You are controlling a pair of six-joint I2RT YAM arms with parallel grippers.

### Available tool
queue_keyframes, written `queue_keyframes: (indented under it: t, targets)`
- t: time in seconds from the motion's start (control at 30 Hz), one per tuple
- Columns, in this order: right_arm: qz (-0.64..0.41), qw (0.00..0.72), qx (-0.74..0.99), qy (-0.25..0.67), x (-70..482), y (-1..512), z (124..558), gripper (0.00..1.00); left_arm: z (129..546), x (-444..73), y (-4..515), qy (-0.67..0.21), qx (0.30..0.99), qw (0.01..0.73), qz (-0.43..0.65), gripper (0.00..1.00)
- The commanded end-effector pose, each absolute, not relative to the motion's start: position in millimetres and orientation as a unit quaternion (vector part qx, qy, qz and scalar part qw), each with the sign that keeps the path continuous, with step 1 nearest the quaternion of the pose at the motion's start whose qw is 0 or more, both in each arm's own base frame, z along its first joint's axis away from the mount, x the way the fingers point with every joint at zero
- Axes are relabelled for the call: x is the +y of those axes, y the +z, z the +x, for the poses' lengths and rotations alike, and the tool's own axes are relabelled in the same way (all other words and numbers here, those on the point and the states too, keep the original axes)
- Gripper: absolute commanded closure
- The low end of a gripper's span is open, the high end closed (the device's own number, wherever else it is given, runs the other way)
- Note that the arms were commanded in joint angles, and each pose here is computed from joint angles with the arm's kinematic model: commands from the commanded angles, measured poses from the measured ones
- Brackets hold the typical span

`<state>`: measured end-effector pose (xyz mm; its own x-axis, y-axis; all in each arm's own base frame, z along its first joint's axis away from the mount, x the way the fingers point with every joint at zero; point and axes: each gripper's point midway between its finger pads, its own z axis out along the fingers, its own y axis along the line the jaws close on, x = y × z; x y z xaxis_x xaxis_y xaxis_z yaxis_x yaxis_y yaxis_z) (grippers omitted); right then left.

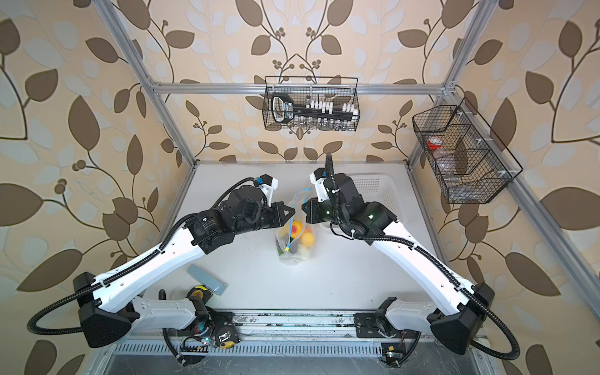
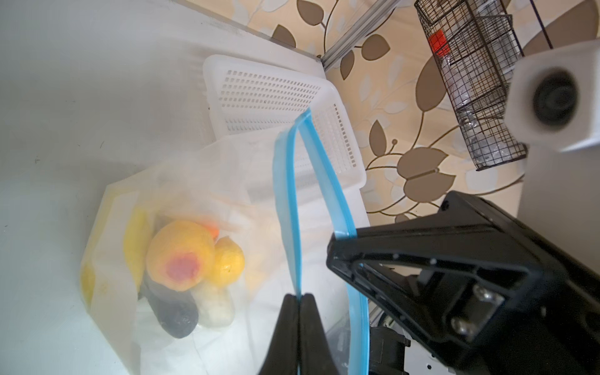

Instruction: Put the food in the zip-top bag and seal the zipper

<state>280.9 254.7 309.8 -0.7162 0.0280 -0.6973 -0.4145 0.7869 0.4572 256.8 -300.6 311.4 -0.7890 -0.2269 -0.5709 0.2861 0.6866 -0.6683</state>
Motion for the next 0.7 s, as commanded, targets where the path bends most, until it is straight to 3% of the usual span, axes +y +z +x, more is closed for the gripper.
queue_keyframes:
  t: [0.0, 0.23, 0.5, 0.67]
  targets:
    - [-0.107, 0.375, 0.86, 0.329, 258.2, 323.4, 277.3, 0.99, 252.1, -310.0, 346.6, -0.431, 0.831, 0.35, 0.046, 1.0]
    - [-0.1, 0.376, 0.86, 0.33, 258.7, 321.4, 279.0, 0.99, 248.1, -315.8, 341.6, -0.433, 0.832, 0.341, 0.063, 0.98]
    - [-0.081, 0.38, 0.864, 0.321, 248.3, 317.9, 285.8, 0.98, 241.1, -319.1, 336.3, -0.443, 0.831, 0.329, 0.078, 0.56]
    - [-0.067, 0.386, 0.86, 0.326, 243.1, 322.4, 290.1, 0.98, 227.2, -325.7, 331.9, -0.45, 0.832, 0.311, 0.097, 0.46]
